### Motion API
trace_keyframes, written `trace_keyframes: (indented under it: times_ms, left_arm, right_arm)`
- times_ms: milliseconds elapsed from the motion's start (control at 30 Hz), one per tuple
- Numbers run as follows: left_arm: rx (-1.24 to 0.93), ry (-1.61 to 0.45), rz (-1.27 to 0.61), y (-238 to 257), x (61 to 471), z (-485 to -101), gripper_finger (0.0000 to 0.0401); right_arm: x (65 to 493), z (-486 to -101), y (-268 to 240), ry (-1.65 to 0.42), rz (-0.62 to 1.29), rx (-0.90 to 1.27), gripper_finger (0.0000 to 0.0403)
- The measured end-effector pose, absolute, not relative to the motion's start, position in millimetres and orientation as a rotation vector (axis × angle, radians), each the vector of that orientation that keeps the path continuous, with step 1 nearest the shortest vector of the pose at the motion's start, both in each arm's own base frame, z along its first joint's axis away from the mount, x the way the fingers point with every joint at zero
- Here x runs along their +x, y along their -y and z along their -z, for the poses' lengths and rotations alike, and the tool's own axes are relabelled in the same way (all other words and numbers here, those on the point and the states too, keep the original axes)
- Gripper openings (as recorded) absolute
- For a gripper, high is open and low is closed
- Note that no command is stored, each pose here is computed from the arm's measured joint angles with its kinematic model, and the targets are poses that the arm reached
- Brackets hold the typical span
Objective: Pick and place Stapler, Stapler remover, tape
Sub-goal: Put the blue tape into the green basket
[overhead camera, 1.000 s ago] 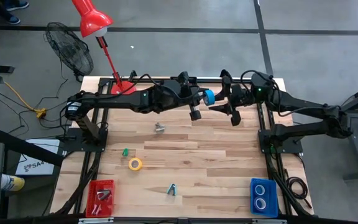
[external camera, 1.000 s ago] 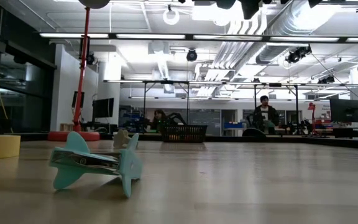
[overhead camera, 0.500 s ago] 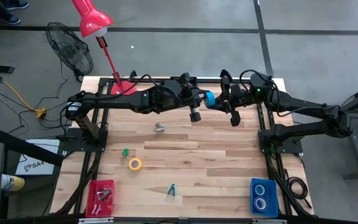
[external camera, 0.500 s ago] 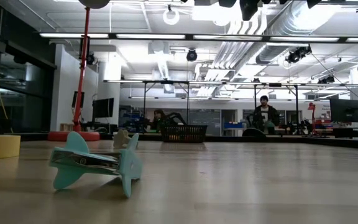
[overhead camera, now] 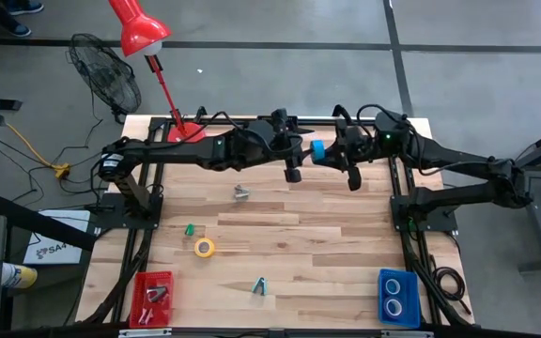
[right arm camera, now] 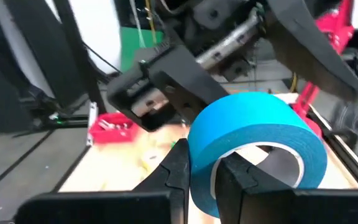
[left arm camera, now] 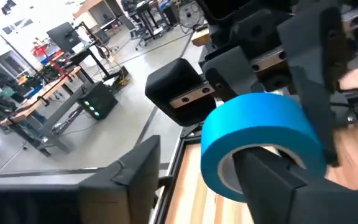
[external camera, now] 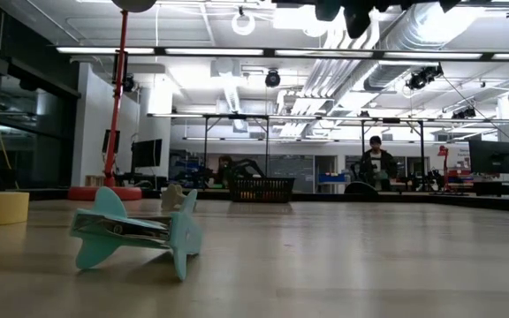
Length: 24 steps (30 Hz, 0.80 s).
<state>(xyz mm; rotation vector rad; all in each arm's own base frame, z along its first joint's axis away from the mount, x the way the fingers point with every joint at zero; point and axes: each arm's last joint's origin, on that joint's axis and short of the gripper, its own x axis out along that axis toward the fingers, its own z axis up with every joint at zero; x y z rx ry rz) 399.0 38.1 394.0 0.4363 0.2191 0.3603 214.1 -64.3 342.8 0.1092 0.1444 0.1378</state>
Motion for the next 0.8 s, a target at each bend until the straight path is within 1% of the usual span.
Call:
trace_keyframes:
  times_ms: [100,167,267,467,500,567,633,700,800]
  left_arm:
    - [0.478,-0.248,-0.321,-37.3,394.1,-395.4,0.0219]
    - [0.482,-0.275,-0.301,-36.3,387.5,-398.1,0.0226]
    - [0.482,-0.284,-0.288,-34.9,378.3,-405.7,0.0228]
    - [0.494,-0.415,-0.274,-34.4,358.6,-405.6,0.0229]
    - [0.496,-0.413,-0.293,-34.7,355.6,-409.4,0.0229]
    - [0.51,-0.492,-0.318,-34.9,342.5,-410.1,0.0229]
    - [0.519,-0.522,-0.347,-35.2,336.6,-411.8,0.0229]
    - [0.531,-0.593,-0.343,-35.0,327.5,-409.5,0.0229]
    - [0.536,-0.619,-0.344,-34.5,318.0,-413.0,0.0229]
  right_arm:
    - [213.1,-339.7,65.1,-0.179,-0.108,0.121,0.0033]
    - [211.5,-337.0,67.0,-0.209,-0.094,0.151,0.0033]
    - [209.8,-332.3,71.9,-0.248,-0.062,0.198,0.0033]
    - [199.7,-323.3,79.0,-0.351,-0.002,0.312,0.0033]
    - [196.8,-321.6,79.7,-0.373,0.013,0.337,0.0033]
    - [192.2,-319.0,79.3,-0.411,0.029,0.405,0.0033]
    - [187.3,-316.3,76.8,-0.455,0.044,0.49,0.0033]
    - [182.6,-312.3,72.1,-0.516,0.054,0.582,0.0033]
    - [172.2,-306.7,59.6,-0.627,0.073,0.709,0.0033]
